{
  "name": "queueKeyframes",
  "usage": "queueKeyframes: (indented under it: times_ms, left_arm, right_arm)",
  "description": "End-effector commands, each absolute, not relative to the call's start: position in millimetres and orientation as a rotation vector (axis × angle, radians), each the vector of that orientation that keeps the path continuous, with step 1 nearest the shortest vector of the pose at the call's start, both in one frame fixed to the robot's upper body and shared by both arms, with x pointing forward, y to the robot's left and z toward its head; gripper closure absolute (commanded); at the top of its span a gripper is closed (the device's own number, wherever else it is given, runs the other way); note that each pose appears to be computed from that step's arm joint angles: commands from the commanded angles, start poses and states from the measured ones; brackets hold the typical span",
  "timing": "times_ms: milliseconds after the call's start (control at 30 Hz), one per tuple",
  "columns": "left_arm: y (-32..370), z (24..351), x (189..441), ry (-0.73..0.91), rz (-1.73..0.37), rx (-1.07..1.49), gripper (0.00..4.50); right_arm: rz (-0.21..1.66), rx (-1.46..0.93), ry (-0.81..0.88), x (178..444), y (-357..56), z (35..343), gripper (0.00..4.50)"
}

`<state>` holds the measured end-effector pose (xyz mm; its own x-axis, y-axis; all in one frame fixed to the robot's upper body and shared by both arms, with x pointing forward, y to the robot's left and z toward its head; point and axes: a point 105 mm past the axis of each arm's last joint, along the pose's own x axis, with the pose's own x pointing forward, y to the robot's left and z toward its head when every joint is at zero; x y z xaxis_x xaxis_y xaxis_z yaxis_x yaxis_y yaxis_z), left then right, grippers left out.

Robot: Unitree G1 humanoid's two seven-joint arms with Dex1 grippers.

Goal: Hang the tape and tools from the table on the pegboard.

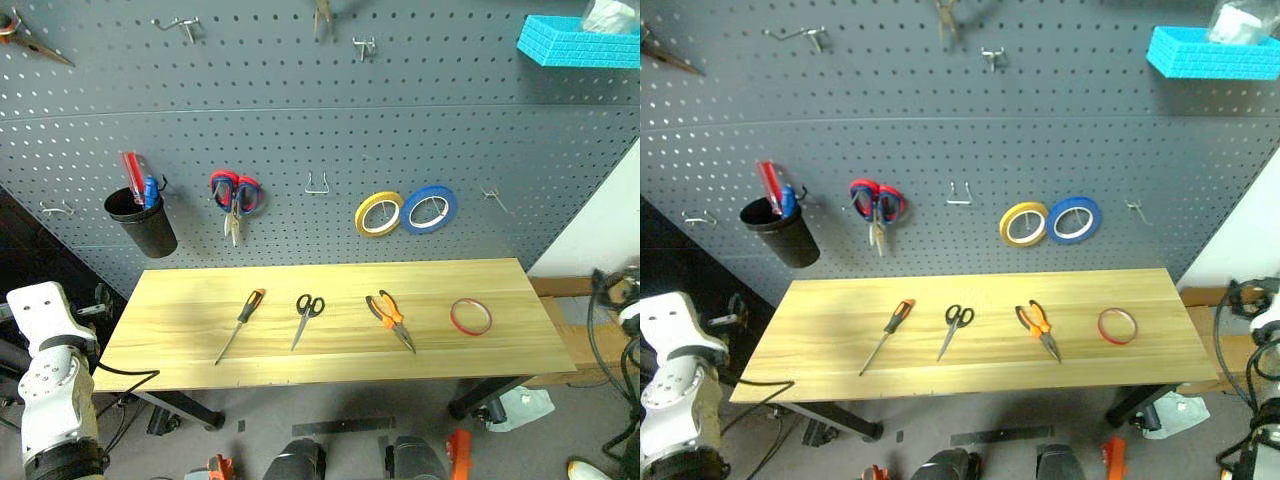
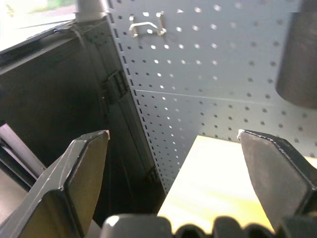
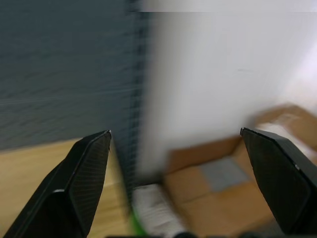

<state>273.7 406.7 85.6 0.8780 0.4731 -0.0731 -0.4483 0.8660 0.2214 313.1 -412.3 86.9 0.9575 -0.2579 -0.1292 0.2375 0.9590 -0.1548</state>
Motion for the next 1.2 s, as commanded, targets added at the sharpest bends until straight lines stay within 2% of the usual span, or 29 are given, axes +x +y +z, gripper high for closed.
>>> queueKeyframes:
  times_ms: [33, 400, 633, 867, 1000, 1200]
  left_arm:
    - [373, 104, 290, 0.087, 0.325, 0.315, 0.03]
    - [319, 115, 293, 0.035, 0.112, 0.275, 0.03]
    - [222, 131, 300, 0.025, -0.416, 0.317, 0.03]
    - [149, 137, 299, 0.079, -0.887, 0.35, 0.03]
    - [128, 142, 294, 0.103, -1.098, 0.342, 0.03]
    - [115, 137, 296, 0.133, -1.287, 0.426, 0.03]
  right_arm:
    - [-0.024, -0.149, 0.122, 327, -359, 102, 0.0]
    - [0.196, -0.195, 0.218, 314, -300, 111, 0.0]
    - [0.254, -0.191, 0.353, 301, -280, 116, 0.0]
    - [0.331, -0.257, 0.486, 294, -262, 109, 0.0]
    - [0.348, -0.253, 0.534, 303, -255, 102, 0.0]
    - [0.358, -0.282, 0.533, 329, -243, 97, 0.0]
